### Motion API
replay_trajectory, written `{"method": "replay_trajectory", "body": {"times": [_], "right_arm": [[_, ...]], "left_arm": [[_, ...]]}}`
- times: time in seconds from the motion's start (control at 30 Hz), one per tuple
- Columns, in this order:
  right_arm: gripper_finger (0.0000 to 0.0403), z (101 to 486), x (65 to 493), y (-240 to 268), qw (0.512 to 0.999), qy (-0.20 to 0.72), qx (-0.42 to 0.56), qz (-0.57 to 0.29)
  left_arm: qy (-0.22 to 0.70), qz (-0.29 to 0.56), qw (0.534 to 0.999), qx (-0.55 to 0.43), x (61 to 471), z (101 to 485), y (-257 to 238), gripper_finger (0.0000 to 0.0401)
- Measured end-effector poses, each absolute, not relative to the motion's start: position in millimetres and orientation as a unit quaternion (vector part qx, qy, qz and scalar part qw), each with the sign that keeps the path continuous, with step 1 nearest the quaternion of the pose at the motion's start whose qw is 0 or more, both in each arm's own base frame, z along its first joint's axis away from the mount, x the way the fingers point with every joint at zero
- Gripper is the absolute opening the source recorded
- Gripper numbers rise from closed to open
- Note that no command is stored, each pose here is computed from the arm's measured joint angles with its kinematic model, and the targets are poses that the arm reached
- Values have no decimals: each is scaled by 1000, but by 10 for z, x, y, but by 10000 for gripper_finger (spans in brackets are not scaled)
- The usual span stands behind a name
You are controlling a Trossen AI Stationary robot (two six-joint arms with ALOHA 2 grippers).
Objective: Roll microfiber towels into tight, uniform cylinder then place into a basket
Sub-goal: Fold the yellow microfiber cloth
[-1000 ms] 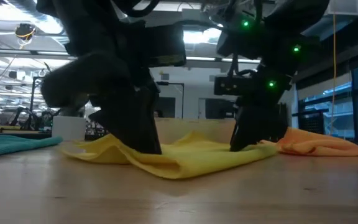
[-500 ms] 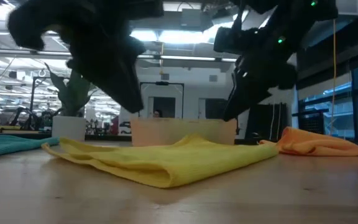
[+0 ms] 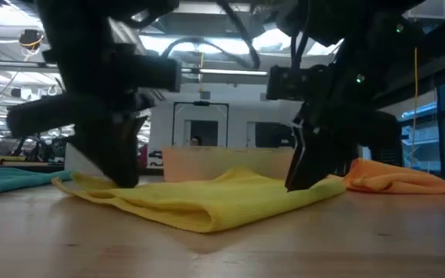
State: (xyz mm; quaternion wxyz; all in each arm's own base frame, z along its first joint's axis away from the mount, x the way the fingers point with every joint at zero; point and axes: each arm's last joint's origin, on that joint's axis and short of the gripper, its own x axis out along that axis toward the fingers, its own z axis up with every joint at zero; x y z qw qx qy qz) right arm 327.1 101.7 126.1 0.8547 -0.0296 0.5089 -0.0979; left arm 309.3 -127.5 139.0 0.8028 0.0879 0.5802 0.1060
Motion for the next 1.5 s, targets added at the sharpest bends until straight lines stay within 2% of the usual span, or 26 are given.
{"method": "replay_trajectory", "body": {"times": [0.2,0.5,0.83,1.17,1.5], "right_arm": [[142,1252,3263,906,844,520,-44,-126],[142,1254,3327,641,836,527,-73,-136],[142,1294,3354,527,832,529,-95,-135],[142,1649,3381,944,865,479,-129,-78],[142,1700,3181,1635,872,444,-198,55]], "left_arm": [[588,98,800,71,3045,1336,-1314,63],[543,52,837,45,3106,1342,-1505,63],[529,19,847,41,3142,1302,-1610,63],[517,5,854,52,3003,1574,-1652,63],[511,-81,839,167,2828,1643,-1856,63]]}}
